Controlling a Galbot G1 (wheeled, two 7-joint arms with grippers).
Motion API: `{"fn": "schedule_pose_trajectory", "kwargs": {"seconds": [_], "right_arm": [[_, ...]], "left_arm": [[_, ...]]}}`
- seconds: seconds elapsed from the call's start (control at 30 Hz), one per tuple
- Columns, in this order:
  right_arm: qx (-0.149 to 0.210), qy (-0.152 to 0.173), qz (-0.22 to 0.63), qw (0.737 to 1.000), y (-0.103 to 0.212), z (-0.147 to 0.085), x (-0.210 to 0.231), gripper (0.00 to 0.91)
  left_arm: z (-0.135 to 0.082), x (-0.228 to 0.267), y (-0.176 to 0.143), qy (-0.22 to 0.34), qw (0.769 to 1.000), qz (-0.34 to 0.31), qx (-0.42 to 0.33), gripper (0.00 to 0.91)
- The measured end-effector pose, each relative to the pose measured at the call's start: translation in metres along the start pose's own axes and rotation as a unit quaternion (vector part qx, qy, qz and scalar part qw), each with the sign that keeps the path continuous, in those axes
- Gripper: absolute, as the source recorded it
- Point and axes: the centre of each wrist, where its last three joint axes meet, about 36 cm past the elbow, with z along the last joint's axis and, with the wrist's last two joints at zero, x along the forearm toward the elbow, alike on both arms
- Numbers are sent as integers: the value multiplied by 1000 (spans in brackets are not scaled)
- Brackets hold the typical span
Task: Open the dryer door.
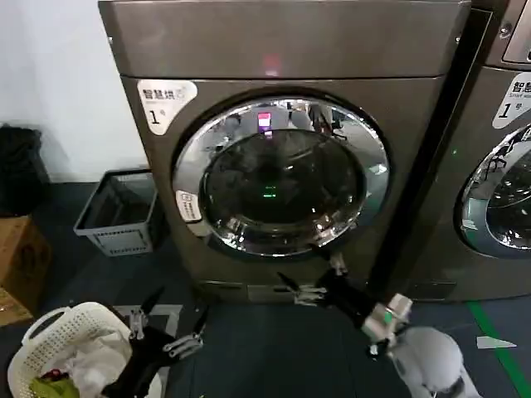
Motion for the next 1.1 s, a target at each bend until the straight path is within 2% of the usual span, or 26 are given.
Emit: {"fn": "schedule_pose_trajectory", "kwargs": {"seconds": [0.3, 0.67, 1.1], "right_arm": [[-3, 5, -9, 1000, -9, 0, -50, 907], [0, 5, -50, 999, 2, 0, -111, 907], [3, 1, -74, 997, 5, -6, -152, 907]], "left_arm": [[4, 3, -2, 2, 1000, -6, 4, 907], [6, 4, -2, 4, 1000, -11, 11, 907], [9, 5, -1, 6, 1000, -17, 10, 907]]}}
